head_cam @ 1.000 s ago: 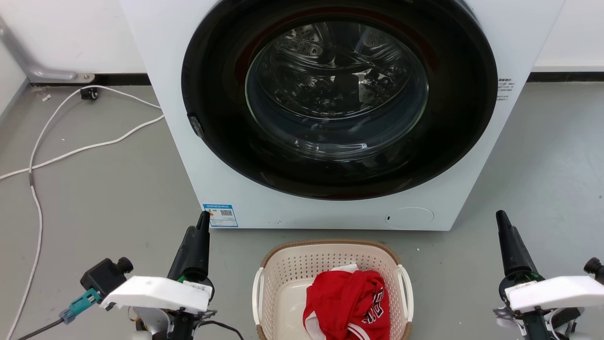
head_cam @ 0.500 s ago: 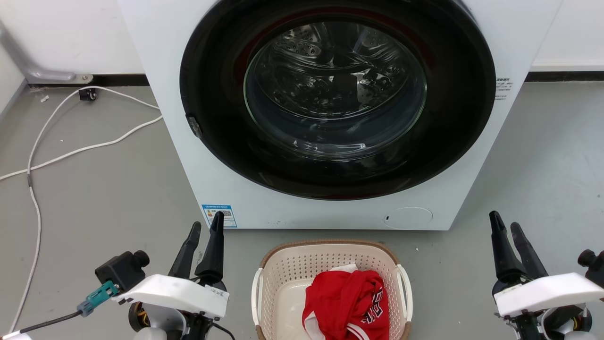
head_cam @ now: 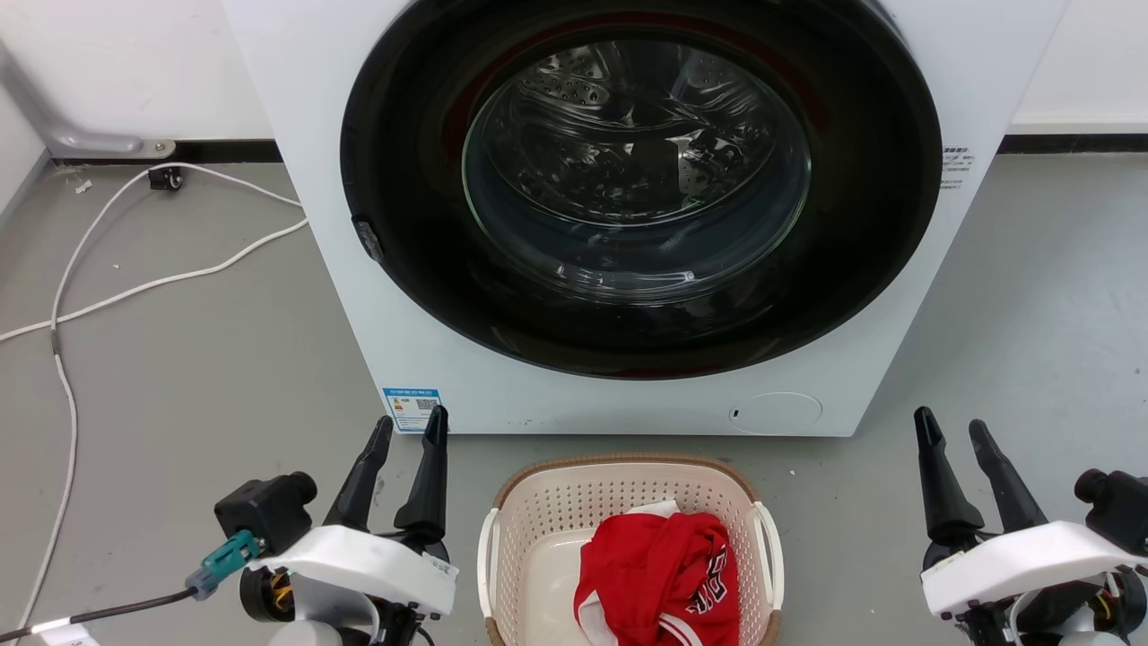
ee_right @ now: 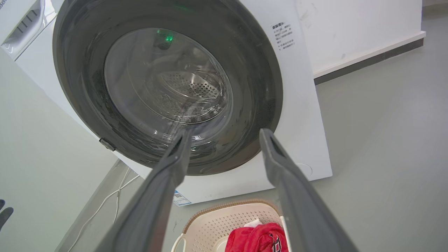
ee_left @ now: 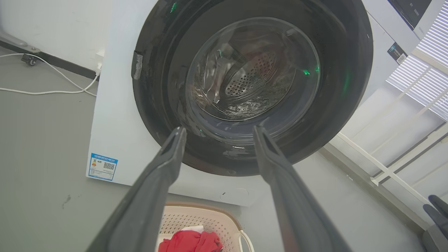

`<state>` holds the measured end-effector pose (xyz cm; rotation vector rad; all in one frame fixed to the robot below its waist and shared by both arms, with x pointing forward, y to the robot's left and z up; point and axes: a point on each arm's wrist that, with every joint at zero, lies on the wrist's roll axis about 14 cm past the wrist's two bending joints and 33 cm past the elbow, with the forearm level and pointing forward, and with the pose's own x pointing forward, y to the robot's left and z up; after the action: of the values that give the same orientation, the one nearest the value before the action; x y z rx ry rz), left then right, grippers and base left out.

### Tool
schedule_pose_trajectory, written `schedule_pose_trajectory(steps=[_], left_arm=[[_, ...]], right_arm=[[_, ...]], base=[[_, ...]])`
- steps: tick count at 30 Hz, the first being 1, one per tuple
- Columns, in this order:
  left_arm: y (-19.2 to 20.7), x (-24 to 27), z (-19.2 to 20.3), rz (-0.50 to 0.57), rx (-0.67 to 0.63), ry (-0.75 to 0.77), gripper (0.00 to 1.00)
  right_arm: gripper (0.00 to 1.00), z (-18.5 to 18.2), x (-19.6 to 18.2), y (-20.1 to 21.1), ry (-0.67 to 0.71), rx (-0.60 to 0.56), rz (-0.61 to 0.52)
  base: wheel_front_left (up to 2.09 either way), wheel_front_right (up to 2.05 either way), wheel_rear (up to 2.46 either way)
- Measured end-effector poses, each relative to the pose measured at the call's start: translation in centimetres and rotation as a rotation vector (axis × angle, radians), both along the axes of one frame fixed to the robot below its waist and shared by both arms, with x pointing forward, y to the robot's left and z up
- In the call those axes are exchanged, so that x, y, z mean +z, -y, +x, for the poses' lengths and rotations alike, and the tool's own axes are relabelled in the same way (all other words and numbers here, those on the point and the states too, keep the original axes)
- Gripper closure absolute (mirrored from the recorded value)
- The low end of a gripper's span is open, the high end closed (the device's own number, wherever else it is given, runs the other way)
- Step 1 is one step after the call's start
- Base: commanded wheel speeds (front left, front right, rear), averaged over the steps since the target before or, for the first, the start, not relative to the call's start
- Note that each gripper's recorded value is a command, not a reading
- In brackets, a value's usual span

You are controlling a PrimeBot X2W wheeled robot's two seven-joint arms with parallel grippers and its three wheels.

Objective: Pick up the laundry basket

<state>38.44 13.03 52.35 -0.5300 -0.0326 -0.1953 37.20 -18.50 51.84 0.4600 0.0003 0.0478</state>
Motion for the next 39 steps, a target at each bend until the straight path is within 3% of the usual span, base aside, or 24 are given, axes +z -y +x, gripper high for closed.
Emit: schedule_pose_trajectory(steps=[39], left_arm=[[1.8,0.3,-0.3,0.337,-0.030,0.114,0.00]], right_arm=[[0.00,-0.7,0.2,-1.1,0.033,0.032,-0.357]], base=[[0.00,0.00,0.00]])
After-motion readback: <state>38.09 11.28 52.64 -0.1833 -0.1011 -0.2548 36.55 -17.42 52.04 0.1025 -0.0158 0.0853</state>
